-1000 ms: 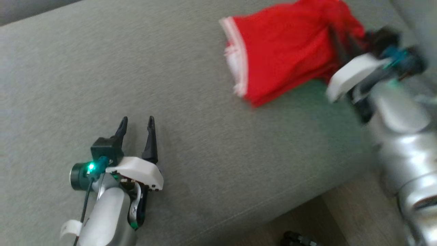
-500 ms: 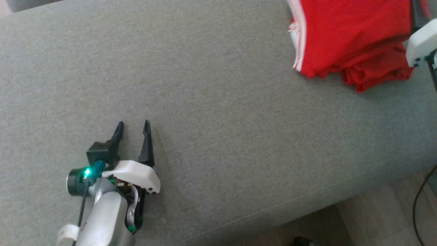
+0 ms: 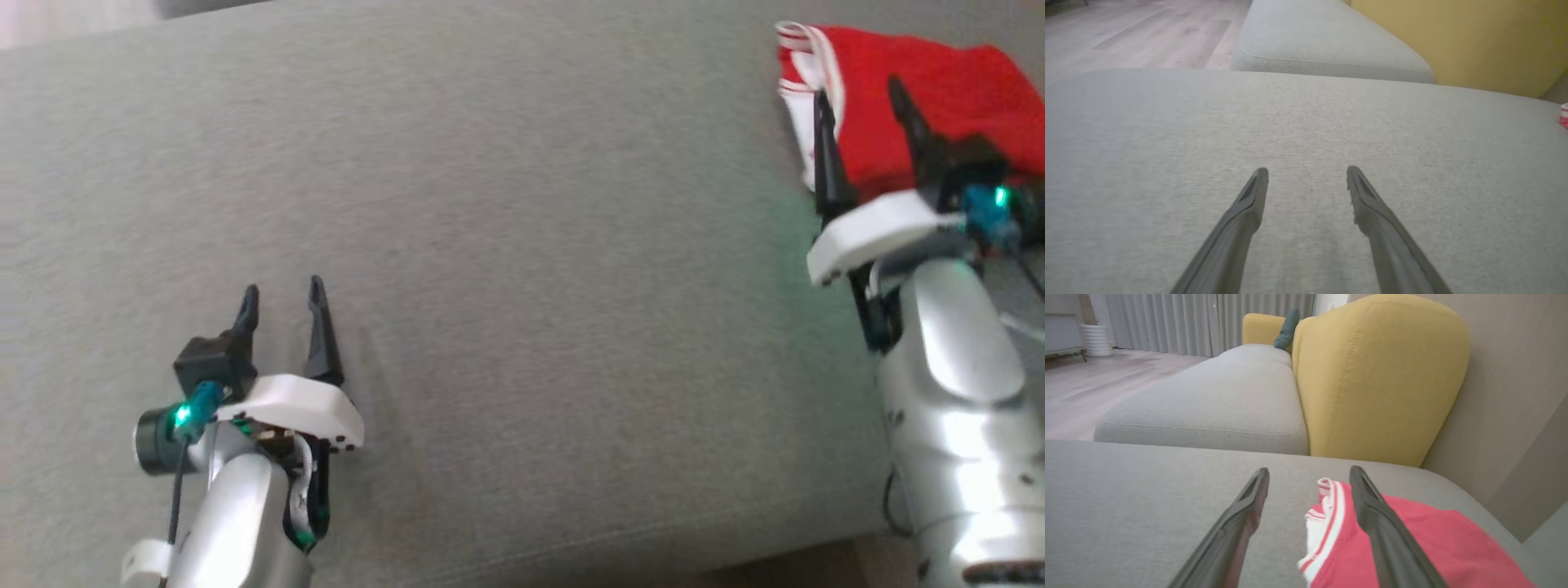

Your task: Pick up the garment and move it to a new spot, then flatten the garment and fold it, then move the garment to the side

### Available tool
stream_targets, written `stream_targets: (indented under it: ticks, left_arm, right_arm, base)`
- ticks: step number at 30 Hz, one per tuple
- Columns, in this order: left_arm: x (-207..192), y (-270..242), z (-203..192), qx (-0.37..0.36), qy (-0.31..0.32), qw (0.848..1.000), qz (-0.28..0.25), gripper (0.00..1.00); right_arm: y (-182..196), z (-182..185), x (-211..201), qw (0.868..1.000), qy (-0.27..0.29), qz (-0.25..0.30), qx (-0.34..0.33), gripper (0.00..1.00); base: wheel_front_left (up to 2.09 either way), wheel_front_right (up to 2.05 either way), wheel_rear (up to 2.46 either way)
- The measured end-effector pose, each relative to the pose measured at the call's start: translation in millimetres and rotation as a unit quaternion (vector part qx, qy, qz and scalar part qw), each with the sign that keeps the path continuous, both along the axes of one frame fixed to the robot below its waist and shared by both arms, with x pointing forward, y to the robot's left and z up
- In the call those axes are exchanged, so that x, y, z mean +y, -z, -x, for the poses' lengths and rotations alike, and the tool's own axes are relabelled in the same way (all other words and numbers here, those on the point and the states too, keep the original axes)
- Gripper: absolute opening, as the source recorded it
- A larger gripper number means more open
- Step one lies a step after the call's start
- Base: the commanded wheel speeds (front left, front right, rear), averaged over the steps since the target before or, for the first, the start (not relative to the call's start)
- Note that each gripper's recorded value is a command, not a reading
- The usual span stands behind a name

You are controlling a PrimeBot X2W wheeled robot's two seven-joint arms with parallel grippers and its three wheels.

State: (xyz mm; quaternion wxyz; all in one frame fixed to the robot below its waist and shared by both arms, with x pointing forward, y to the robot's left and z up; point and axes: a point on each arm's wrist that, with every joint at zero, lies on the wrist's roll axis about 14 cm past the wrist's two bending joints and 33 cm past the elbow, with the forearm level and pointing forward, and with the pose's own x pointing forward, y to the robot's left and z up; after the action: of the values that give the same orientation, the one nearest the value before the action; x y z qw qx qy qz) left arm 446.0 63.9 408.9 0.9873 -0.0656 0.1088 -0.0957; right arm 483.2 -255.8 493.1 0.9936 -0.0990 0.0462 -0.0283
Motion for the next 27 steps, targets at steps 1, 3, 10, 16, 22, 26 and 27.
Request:
stream_targets:
  ticks: [1, 3, 10, 16, 22, 26, 27]
  left_arm:
    - [7.0, -2.3, 0.7, -0.003, -0.01, 1.0, -0.002, 1.0]
    - [21.4, -6.6, 2.9, -0.007, -0.031, 0.999, -0.006, 1.0]
    - [73.5, -9.2, 27.9, -0.002, -0.102, 0.995, -0.018, 1.0]
    - [97.9, -19.8, 51.6, -0.012, -0.133, 0.991, -0.019, 1.0]
    - [111.4, -28.9, 69.7, -0.022, -0.148, 0.989, -0.01, 1.0]
    - [114.4, -32.9, 77.5, -0.027, -0.151, 0.988, 0.003, 1.0]
    - [113.5, -33.0, 79.3, -0.027, -0.149, 0.988, 0.009, 1.0]
  right_arm:
    - [3.5, 0.8, 5.6, 1.0, -0.003, -0.011, -0.001, 1.0]
    - [14.8, 3.3, 19.8, 0.999, -0.012, -0.032, 0.008, 1.0]
    - [50.5, 17.6, 62.7, 0.994, -0.044, -0.086, 0.045, 1.0]
    - [43.4, 27.1, 90.6, 0.99, -0.071, -0.118, 0.034, 1.0]
    - [40.5, 43.8, 105.7, 0.988, -0.09, -0.125, 0.032, 1.0]
    - [31.7, 49.6, 109.2, 0.986, -0.094, -0.136, 0.018, 1.0]
    - [30.4, 50.9, 109.4, 0.986, -0.095, -0.136, 0.016, 1.0]
  base:
    - [0.0, 0.0, 0.0]
    - [0.0, 0.0, 0.0]
    - [0.0, 0.0, 0.0]
    - [0.0, 0.0, 0.0]
    - [0.0, 0.0, 0.0]
    - [0.0, 0.0, 0.0]
    - [0.0, 0.0, 0.0]
